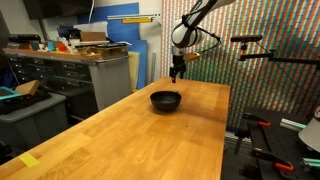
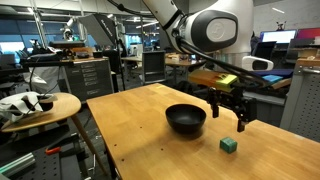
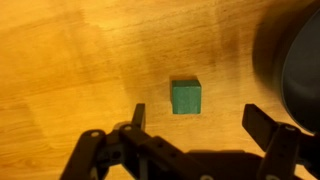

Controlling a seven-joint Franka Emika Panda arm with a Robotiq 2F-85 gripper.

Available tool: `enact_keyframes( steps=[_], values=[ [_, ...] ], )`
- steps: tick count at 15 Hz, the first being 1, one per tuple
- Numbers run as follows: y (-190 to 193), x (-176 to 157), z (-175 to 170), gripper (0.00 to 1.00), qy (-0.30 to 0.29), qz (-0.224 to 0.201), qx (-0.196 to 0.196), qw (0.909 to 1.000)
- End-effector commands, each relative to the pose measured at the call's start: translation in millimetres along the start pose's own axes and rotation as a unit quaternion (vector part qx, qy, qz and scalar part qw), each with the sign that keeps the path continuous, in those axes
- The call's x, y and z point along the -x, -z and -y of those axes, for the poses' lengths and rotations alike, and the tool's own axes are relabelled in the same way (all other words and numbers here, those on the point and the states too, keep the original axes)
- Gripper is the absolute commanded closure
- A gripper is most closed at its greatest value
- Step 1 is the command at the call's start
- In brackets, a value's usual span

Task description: Put the green cube in the black bowl

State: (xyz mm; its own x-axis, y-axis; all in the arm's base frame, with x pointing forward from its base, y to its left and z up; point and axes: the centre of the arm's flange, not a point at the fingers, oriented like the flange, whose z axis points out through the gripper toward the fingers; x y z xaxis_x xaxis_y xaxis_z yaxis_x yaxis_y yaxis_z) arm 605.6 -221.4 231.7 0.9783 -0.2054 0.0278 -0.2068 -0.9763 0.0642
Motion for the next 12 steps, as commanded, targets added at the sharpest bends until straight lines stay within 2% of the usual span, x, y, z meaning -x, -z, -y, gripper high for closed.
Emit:
enact_keyframes(
  steps=[1, 12],
  values=[
    [-14, -25, -16, 0.0, 0.001, -0.011, -0.009, 0.9999],
    [-66, -34, -14, 0.0, 0.014, 0.019, -0.026, 0.9994]
  ],
)
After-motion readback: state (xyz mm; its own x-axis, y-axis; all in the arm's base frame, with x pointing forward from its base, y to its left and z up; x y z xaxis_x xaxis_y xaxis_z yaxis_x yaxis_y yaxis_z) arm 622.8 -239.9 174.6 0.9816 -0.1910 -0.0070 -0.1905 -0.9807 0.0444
